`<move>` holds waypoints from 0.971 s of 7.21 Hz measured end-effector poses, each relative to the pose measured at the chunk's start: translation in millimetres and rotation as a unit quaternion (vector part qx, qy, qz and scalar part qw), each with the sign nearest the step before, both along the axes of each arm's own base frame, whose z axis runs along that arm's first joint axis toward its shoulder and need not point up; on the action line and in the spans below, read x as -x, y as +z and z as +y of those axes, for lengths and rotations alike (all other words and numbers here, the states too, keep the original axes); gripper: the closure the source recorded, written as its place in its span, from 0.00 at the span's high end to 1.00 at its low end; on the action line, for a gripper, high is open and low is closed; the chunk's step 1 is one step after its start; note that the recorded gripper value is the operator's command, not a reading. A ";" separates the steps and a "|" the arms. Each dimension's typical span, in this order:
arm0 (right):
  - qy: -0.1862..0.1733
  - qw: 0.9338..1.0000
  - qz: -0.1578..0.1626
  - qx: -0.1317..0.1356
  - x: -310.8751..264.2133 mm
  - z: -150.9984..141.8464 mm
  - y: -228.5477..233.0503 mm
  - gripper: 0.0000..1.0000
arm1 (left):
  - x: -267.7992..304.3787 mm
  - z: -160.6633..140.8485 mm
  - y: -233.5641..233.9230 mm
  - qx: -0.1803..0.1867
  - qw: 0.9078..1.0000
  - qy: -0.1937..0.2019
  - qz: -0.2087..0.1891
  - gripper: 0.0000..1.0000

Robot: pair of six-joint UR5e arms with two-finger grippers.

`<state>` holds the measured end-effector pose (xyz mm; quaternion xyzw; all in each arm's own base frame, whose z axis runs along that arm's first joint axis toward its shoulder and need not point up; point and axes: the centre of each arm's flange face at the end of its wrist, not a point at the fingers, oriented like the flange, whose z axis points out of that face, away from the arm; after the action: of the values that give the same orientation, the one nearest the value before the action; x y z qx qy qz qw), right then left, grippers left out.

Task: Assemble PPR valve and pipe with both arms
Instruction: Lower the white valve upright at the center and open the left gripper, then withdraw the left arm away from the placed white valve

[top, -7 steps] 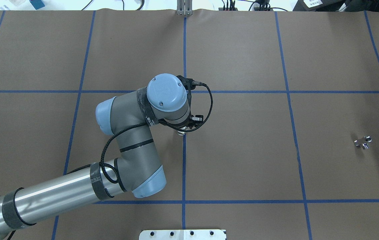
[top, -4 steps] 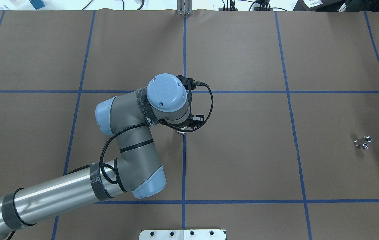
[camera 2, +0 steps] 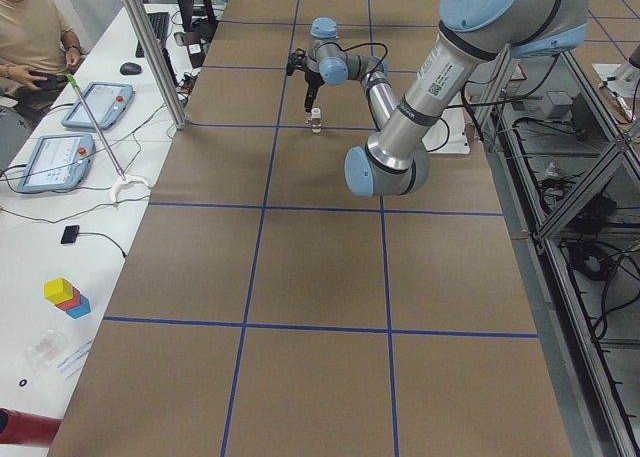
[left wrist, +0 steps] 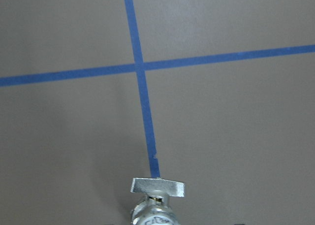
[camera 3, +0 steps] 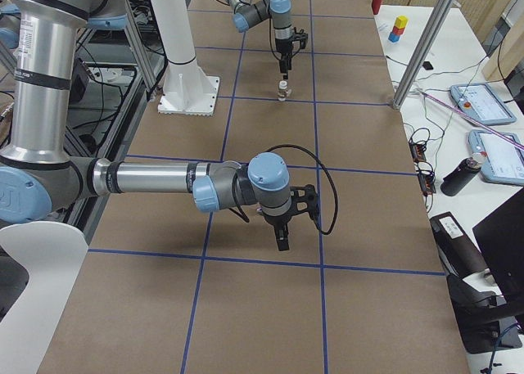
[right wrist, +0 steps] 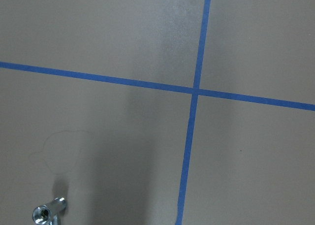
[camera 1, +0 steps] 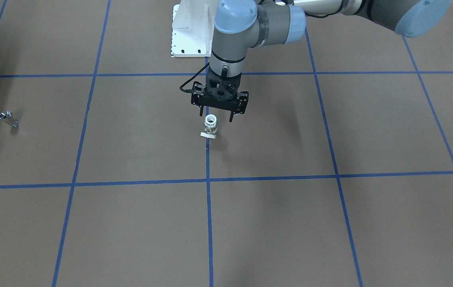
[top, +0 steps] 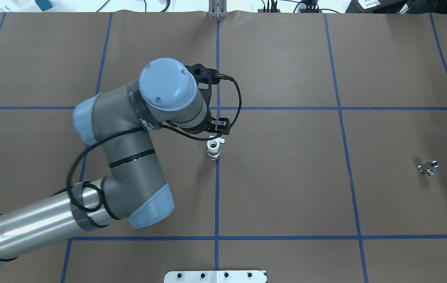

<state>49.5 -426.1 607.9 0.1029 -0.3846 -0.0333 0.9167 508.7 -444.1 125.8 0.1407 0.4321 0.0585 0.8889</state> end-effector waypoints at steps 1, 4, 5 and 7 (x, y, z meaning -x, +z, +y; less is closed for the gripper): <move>-0.001 1.000 -0.002 0.000 0.3 1.0 0.1 1.00 | 54.1 5.8 -4.0 -0.024 1.000 0.011 -0.014 0.99; -0.008 1.000 -0.007 0.007 0.8 14.7 10.7 1.00 | 224.1 -11.4 55.0 -0.100 0.988 0.099 -0.065 0.99; -0.008 1.000 -0.007 0.009 1.1 18.1 12.7 1.00 | 283.2 -33.6 97.9 -0.125 0.979 0.135 -0.084 1.00; 0.007 1.000 -0.020 0.021 14.3 5.1 -6.6 1.00 | 401.2 -67.7 193.4 -0.147 0.967 0.175 -0.114 1.00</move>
<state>35.2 -421.0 601.3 0.0869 -0.4026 -0.0164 0.9111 107.5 -511.8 319.2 0.1844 0.3325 0.2919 0.8777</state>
